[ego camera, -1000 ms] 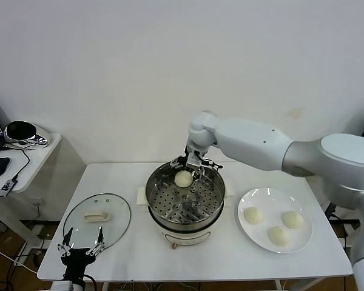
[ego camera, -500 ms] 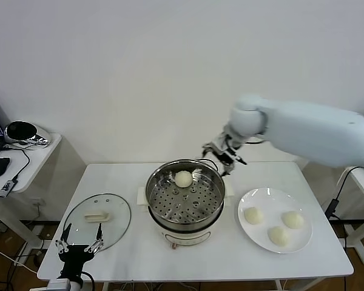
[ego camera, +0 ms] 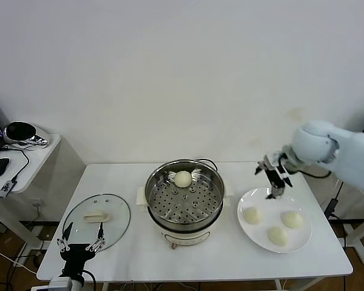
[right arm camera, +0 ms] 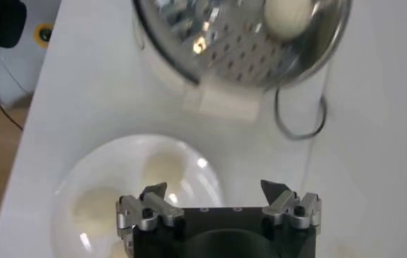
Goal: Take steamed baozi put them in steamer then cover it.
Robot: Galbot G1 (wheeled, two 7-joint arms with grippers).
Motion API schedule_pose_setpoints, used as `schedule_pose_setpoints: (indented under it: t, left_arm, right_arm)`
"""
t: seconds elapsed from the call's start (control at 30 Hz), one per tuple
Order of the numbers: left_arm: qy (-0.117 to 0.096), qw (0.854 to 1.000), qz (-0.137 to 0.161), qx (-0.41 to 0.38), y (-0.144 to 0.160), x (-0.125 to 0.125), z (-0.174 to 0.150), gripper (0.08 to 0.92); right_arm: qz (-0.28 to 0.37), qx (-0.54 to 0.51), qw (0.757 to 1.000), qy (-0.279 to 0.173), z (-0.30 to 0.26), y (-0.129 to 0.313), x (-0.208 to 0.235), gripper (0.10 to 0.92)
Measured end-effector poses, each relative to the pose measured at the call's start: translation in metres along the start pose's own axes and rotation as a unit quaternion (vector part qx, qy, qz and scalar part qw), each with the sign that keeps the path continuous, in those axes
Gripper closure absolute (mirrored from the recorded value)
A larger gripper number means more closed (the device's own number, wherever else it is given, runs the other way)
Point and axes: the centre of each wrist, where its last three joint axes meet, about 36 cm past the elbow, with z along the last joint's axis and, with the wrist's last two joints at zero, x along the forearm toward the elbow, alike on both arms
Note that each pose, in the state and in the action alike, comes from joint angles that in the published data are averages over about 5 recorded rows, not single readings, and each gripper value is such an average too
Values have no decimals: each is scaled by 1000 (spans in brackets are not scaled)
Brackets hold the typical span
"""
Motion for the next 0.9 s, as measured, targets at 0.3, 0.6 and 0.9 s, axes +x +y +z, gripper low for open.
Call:
schedule_pose_setpoints:
  t: [0.3,0.6,0.9]
  left_arm:
    - [3,1000,-6,-1,2,2,1,177]
    - [5,1000,-12,-4,6,3,2,177]
    - [5,1000,-15,-6,9,1,3,177]
  right_arm:
    - [-19,-13,1000,12,19,17,-54,200]
    - [-31,-20,999,8,23,18,-99,200]
    - [-31,-20,999,-1,15,8,-131,200]
